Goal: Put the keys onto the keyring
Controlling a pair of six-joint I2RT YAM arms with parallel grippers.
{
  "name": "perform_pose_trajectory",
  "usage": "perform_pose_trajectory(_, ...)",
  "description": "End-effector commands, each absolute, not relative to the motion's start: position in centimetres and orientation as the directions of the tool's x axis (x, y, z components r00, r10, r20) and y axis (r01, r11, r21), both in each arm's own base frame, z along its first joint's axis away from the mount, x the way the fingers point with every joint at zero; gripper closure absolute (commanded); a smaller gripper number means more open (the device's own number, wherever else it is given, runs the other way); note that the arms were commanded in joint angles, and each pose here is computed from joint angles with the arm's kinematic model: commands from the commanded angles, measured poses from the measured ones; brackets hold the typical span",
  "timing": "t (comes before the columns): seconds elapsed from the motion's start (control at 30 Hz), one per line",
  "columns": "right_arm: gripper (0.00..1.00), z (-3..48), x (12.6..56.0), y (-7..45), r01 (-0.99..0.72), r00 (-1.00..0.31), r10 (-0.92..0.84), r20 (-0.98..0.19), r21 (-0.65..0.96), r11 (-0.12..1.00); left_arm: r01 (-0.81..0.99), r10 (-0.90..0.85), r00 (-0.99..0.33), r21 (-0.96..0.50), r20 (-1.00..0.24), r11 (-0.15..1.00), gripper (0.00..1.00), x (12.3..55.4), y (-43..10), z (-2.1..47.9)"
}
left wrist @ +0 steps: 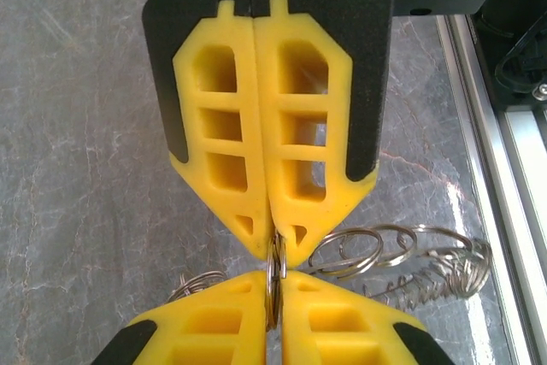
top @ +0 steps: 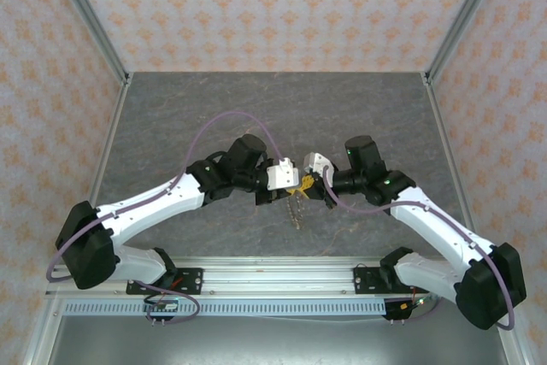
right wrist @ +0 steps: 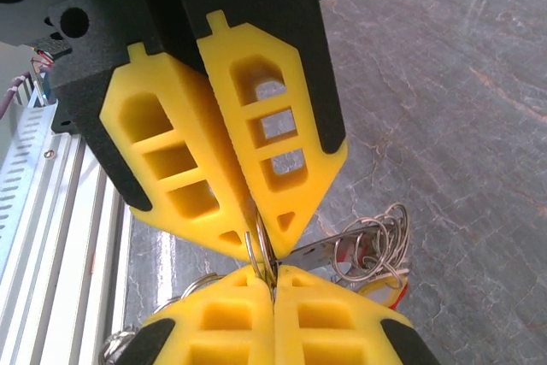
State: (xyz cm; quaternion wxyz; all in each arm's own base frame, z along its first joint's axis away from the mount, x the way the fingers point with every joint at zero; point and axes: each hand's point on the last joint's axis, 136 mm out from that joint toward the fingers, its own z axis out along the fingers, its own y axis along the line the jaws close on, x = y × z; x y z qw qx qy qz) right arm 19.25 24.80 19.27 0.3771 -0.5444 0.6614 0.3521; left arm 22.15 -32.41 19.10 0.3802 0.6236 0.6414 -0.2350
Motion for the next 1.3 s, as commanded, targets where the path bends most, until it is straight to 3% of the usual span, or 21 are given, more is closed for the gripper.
perform_pose_trajectory(0.0,1.00,21.1,19.1,25.3,-0.993,-0.076,-0.438,-0.896,0.026,0.119,0.976,0.633,0.107,0.203,-0.767,0.082,0.89,22.1,-33.0,19.8)
perform_pose_trajectory(0.23,0.99,21.3,19.1,25.3,-0.992,-0.088,-0.459,-0.884,0.037,0.120,0.972,0.656,0.108,0.219,-0.747,0.088,0.95,22.4,-32.9,19.4)
perform_pose_trajectory(0.27,0.99,21.3,19.0,25.2,-0.992,-0.090,-0.461,-0.883,0.038,0.121,0.971,0.659,0.106,0.220,-0.745,0.092,1.00,22.5,-32.8,19.4)
perform_pose_trajectory(0.5,0.88,20.1,19.4,24.3,-0.985,-0.107,-0.484,-0.868,0.027,0.170,0.974,0.593,0.099,0.200,-0.799,0.106,1.00,22.1,-33.1,20.4)
perform_pose_trajectory(0.8,0.88,20.3,19.3,25.0,-0.987,-0.108,-0.389,-0.915,0.052,0.152,0.988,0.403,0.067,0.117,-0.913,0.100,1.00,21.6,-33.1,23.4)
perform_pose_trajectory(1.0,0.88,21.0,19.6,25.3,-0.987,-0.096,-0.353,-0.931,0.045,0.151,0.994,0.394,0.053,0.087,-0.918,0.069,1.00,21.0,-33.1,23.1)
perform_pose_trajectory(1.27,0.99,21.7,19.6,25.3,-0.987,-0.097,-0.347,-0.933,0.045,0.154,0.991,0.423,0.041,0.091,-0.905,0.100,1.00,21.4,-32.6,22.5)
